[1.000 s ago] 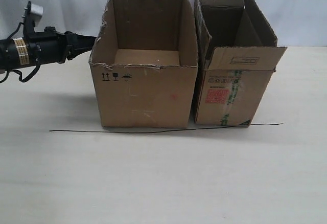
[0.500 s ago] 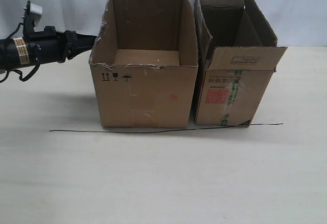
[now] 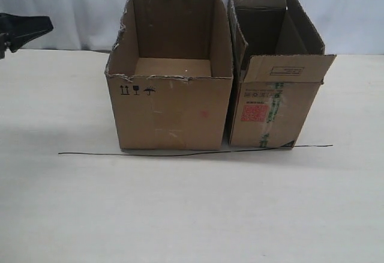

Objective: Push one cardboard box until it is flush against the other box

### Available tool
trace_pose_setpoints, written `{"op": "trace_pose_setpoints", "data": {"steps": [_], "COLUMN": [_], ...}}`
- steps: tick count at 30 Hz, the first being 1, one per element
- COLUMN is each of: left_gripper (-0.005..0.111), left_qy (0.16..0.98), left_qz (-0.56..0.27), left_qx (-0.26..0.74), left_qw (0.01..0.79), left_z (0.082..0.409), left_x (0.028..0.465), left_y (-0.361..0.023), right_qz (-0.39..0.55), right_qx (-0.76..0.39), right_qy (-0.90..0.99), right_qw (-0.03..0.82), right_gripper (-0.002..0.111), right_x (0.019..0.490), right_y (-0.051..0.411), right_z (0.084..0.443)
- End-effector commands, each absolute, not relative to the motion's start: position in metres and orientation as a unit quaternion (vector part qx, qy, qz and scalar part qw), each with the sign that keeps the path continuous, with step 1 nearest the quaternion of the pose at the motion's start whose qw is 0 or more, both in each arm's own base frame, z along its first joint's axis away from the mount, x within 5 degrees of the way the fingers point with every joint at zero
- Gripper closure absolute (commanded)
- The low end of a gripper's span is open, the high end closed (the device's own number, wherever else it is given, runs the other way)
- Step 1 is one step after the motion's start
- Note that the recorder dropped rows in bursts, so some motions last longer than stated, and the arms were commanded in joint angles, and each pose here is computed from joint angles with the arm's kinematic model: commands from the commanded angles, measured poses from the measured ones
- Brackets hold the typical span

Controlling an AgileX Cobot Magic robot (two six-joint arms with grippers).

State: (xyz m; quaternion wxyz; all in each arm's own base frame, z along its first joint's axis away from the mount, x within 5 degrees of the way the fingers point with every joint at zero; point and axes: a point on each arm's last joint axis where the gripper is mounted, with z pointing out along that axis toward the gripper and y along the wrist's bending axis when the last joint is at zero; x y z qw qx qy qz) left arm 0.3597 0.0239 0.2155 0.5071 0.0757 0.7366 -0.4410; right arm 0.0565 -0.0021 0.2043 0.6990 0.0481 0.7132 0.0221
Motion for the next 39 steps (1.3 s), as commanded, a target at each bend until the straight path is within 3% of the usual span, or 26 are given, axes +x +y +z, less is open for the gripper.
{"op": "trace_pose_setpoints", "data": {"steps": [1,10,20,26,32,39], "left_gripper": [0.107,0.107,0.107,0.107,0.107,0.107], "left_qy": [0.716,0.718,0.709,0.715,0.672,0.641], "left_qz": [-0.411,-0.334,-0.301,-0.229,-0.193,-0.158], "left_qx": [0.079,0.084,0.137,0.113,0.114,0.053], "left_qw": [0.558,0.605,0.623,0.651,0.706,0.749], "left_z": [0.214,0.200,0.213,0.245,0.282,0.261], "left_x": [0.313,0.226,0.192,0.170,0.119,0.066], "left_y": [0.018,-0.004,-0.016,-0.019,-0.039,-0.024], "right_qz": [0.020,0.020,0.020,0.020,0.020,0.020], "right_qx": [0.045,0.045,0.045,0.045,0.045,0.045], "right_qy": [0.714,0.714,0.714,0.714,0.714,0.714], "right_qw": [0.698,0.698,0.698,0.698,0.698,0.698], "right_gripper": [0.103,0.103,0.103,0.103,0.103,0.103], "right_x": [0.056,0.056,0.056,0.056,0.056,0.056], "right_y": [-0.002,-0.002,-0.002,-0.002,-0.002,-0.002], "right_z": [0.203,0.203,0.203,0.203,0.203,0.203]}}
